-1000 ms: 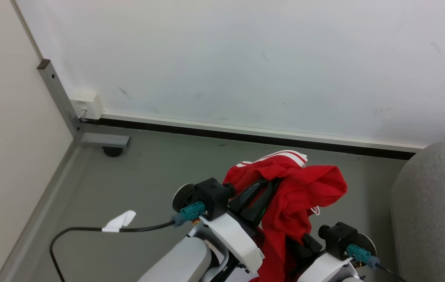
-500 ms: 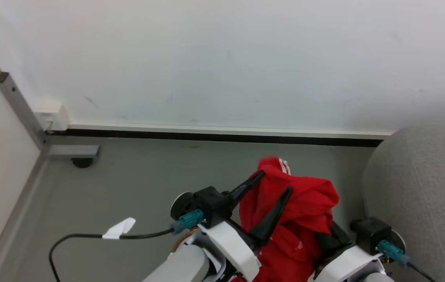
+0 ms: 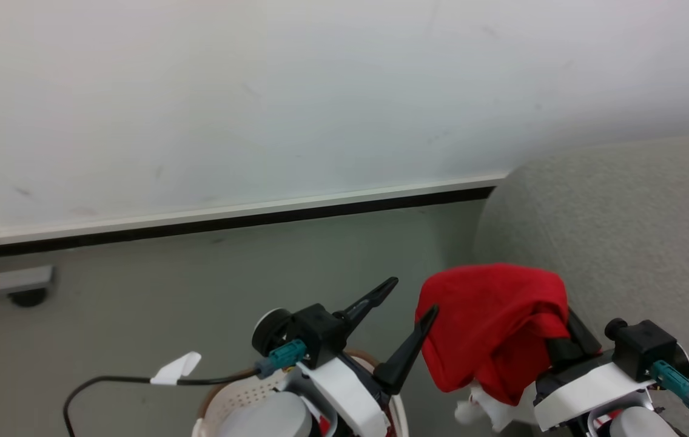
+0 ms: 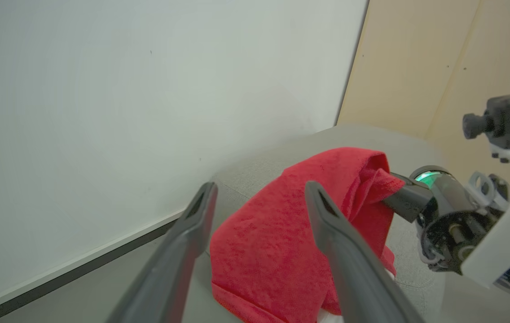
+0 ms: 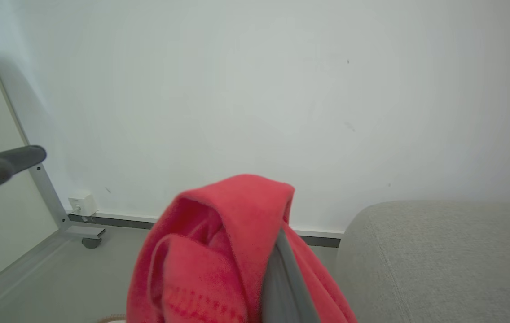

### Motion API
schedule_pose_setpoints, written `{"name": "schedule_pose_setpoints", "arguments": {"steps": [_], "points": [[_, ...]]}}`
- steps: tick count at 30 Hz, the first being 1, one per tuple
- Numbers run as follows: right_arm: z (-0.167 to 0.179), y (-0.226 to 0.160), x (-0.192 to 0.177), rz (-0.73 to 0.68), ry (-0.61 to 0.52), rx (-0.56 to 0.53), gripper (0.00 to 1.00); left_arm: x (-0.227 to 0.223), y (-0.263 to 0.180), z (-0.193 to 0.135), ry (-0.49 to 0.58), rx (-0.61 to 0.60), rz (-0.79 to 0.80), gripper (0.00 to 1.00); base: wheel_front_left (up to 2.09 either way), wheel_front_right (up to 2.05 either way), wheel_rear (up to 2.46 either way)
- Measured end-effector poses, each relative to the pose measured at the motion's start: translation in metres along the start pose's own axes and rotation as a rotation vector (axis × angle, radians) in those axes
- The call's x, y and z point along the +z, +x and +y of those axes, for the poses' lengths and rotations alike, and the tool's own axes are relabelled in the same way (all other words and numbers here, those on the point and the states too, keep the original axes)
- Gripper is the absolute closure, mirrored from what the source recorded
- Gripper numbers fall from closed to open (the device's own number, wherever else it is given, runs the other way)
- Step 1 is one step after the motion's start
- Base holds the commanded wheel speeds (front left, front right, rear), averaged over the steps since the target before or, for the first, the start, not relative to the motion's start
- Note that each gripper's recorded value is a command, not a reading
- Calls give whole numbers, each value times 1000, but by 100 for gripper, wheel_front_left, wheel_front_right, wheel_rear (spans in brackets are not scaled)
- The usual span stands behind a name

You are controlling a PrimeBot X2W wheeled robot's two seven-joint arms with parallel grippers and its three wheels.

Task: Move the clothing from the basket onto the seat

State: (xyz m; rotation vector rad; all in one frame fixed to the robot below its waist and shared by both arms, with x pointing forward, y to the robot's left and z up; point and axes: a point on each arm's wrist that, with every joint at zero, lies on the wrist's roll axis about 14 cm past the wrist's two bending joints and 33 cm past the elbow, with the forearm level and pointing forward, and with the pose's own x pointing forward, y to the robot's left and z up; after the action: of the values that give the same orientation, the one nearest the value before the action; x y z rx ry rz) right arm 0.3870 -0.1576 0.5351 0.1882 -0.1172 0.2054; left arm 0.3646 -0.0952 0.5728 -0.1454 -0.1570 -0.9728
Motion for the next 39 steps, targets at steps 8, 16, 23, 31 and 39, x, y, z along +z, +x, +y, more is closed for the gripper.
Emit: {"name": "schedule_pose_setpoints", "arguments": {"steps": [8,16,23,31,39], "points": [[-47,-29,29,-72,-58,-141,100,-14,23,-25,0,-111,18,0,0,0,0],[-75,-56,47,-115,-88,-247,100,-30,39,-51,-14,-212,38,0,0,0,0],[-87,-71,56,-134,-107,-294,100,-41,42,-69,-36,-261,62,0,0,0,0],[-91,-72,56,-130,-113,-301,100,-47,43,-71,-34,-264,73,0,0,0,0],[-105,-39,75,-137,-209,-256,100,-56,45,-56,-36,-255,78,0,0,0,0]]}}
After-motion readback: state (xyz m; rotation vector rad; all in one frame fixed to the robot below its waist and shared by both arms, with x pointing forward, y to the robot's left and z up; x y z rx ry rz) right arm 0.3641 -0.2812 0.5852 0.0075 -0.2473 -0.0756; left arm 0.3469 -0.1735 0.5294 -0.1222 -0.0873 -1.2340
